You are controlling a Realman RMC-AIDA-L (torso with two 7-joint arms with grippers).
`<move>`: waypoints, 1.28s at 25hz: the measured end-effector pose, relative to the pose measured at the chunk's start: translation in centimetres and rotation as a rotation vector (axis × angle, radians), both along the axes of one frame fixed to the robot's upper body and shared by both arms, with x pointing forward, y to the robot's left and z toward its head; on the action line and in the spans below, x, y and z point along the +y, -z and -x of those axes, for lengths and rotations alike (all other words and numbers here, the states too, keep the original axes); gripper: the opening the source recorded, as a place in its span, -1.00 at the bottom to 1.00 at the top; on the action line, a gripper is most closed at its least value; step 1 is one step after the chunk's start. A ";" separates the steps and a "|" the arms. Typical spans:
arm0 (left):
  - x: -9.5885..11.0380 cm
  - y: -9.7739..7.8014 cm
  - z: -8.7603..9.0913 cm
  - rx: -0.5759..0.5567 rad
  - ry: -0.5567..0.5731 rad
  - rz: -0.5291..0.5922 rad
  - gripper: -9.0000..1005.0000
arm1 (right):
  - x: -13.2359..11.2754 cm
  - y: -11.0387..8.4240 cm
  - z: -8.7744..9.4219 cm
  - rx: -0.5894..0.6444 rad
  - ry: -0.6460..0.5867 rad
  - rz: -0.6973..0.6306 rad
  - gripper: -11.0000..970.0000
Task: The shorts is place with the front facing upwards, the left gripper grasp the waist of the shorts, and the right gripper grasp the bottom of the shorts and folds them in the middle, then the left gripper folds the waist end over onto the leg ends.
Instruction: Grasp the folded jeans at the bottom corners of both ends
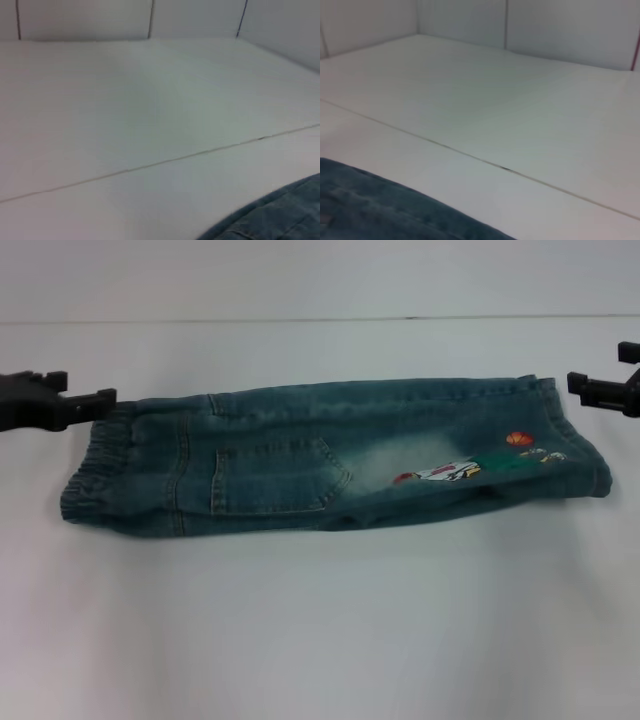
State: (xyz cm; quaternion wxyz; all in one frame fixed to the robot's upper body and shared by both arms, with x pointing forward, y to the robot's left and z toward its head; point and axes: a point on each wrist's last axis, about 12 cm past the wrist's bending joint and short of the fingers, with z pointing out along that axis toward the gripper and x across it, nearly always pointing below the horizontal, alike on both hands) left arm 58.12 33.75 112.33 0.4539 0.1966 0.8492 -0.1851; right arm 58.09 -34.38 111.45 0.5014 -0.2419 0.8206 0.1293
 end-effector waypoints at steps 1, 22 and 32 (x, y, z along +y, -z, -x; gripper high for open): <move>0.5 0.1 0.7 -0.003 0.004 0.023 0.55 | 0.0 0.0 0.4 -0.001 -0.016 -0.015 0.82; 4.9 4.8 9.7 -0.113 -0.084 0.246 0.53 | 2.3 5.0 8.6 -0.072 -0.390 -0.238 0.85; 3.7 6.0 7.5 0.010 0.036 0.030 0.52 | 3.3 5.6 8.8 -0.059 -0.425 -0.256 0.85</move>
